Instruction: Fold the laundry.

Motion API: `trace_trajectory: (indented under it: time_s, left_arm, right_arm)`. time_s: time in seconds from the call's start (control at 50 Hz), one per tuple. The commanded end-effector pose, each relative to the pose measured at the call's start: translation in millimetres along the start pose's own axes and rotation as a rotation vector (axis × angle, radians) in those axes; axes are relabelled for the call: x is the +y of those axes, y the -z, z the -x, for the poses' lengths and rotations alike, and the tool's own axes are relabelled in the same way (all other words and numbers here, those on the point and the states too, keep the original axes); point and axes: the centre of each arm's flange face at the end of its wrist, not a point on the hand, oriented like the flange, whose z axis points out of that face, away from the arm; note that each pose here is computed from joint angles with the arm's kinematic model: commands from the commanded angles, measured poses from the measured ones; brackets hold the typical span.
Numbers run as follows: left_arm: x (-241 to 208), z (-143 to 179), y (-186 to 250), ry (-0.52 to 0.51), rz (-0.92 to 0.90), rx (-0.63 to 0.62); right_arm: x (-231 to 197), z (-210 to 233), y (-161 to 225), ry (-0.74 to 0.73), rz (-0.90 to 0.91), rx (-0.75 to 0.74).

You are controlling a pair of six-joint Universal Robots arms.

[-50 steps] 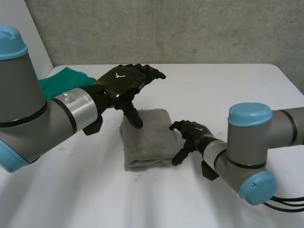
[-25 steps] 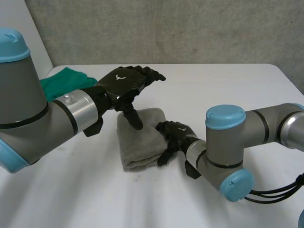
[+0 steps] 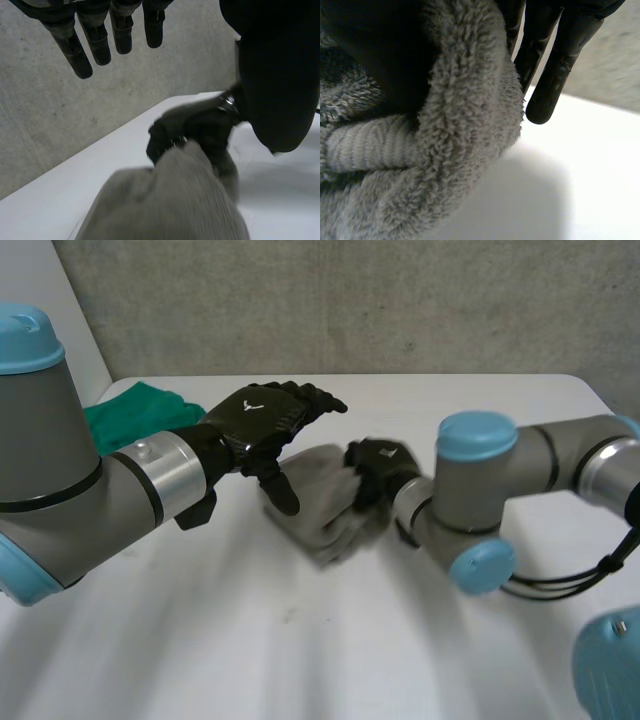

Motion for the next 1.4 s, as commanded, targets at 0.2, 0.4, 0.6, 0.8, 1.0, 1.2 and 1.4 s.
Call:
trace_trajectory:
  time_s: [0.2,0.4,0.6,0.8,1.0,1.2,1.4]
  left_arm:
    - [-4,0,0,-0.007,-0.014,-0.002]
    - [0,-3,-1,-0.005,0.001,-0.018]
    - [0,-8,-1,-0.006,0.002,-0.009]
    - [5,-13,0,0.000,0.020,0.002]
    - [7,-10,0,0.007,0.024,-0.003]
    - [13,-12,1,0.016,0.045,0.000]
    - [13,-2,4,0.017,0.044,-0.029]
  right_arm:
    - [-48,-245,-35,0.031,-0.190,0.522]
    - [-30,-353,-2,0.010,-0.193,0.626]
    - [-8,-365,5,-0.027,-0.109,0.562]
    - [-10,-387,25,0.110,-0.013,0.728]
    - [-44,-409,50,0.320,0.012,0.882]
    - [-26,-376,43,0.324,0.169,0.719]
    - [-121,-348,84,0.403,0.031,0.809]
